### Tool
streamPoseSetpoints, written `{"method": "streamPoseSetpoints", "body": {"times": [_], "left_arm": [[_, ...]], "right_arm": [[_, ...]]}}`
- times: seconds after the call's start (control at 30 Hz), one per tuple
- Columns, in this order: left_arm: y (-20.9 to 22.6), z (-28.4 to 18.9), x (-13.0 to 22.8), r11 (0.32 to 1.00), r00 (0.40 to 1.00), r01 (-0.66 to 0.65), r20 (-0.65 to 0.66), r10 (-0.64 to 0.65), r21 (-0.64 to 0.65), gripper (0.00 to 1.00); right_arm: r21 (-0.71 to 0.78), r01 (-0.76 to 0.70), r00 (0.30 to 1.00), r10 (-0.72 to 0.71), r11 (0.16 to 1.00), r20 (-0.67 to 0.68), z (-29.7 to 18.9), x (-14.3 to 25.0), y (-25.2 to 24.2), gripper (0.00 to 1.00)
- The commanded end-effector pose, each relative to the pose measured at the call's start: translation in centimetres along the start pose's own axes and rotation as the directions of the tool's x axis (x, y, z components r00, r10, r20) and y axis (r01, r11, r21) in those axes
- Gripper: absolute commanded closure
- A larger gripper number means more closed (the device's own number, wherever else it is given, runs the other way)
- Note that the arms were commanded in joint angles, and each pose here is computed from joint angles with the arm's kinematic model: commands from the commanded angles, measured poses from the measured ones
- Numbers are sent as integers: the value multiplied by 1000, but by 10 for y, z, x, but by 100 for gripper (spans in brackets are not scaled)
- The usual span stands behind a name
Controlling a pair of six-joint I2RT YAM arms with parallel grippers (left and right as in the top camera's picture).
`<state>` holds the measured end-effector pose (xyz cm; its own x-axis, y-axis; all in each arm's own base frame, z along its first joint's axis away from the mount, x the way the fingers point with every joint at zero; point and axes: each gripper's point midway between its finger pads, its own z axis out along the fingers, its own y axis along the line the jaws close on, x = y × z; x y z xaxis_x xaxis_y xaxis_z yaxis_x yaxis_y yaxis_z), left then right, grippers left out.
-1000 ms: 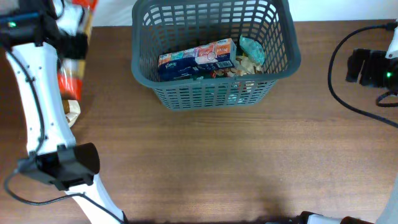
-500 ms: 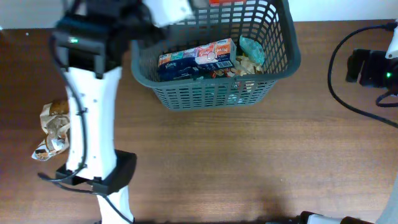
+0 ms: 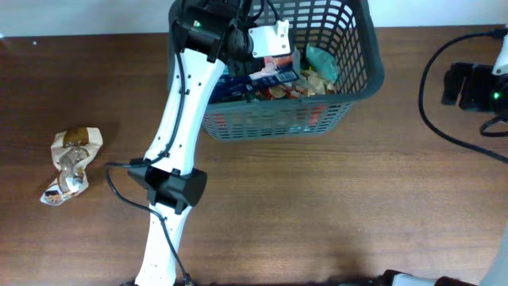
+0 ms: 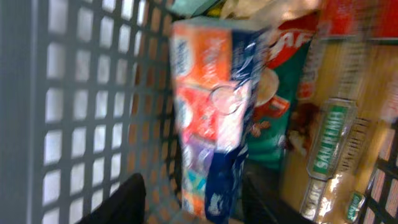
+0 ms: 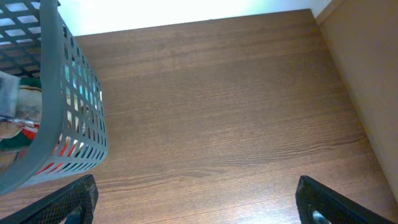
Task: Pack container
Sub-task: 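Lift the spaghetti packet with the left gripper and drop it into the basket, then reach the left gripper to the PanTree bread bag and grasp it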
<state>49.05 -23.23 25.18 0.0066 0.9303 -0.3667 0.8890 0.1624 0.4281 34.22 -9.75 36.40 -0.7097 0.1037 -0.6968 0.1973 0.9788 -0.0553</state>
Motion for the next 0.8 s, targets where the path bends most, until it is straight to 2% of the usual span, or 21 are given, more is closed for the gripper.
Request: {"method": "streamPoseSetpoints", "body": {"times": [0.0,0.1,0.2,0.3,0.4,0.5,0.57,0.63,0.67,0.73,0.77], "left_arm": [[25,-47,15,975,986,131,-82,-147,-178,50],[33,-83,23,953,977,149,-109,-183,-264,43],[40,-136,24,919,974,192,-47,-221,-345,40],[47,-200,41,859,959,263,19,-284,-440,40],[45,-249,79,804,936,312,19,-351,-507,39],[37,-280,128,744,896,362,-10,-444,-562,35],[20,-285,178,706,838,411,-66,-542,-578,34],[0,-276,222,665,754,486,-112,-647,-567,33],[-14,-261,250,626,688,558,-119,-716,-544,33],[-30,-237,284,557,590,656,-113,-799,-510,33],[-43,-220,308,498,510,710,-125,-851,-497,33]], "right_arm": [[11,-15,1000,15,1000,1,1,0,-3,1],[10,-15,1000,15,1000,1,1,0,-3,1],[11,-15,1000,15,1000,1,1,0,-3,1],[10,-15,1000,15,1000,1,1,0,-3,1],[10,-15,1000,15,1000,1,1,0,-3,1],[10,-15,1000,15,1000,1,1,0,-3,1],[10,-15,1000,15,1000,1,1,0,-3,1],[10,-15,1000,15,1000,1,1,0,-3,1],[10,-15,1000,15,1000,1,1,0,-3,1],[10,-15,1000,15,1000,1,1,0,-3,1],[10,-15,1000,15,1000,1,1,0,-3,1]]}}
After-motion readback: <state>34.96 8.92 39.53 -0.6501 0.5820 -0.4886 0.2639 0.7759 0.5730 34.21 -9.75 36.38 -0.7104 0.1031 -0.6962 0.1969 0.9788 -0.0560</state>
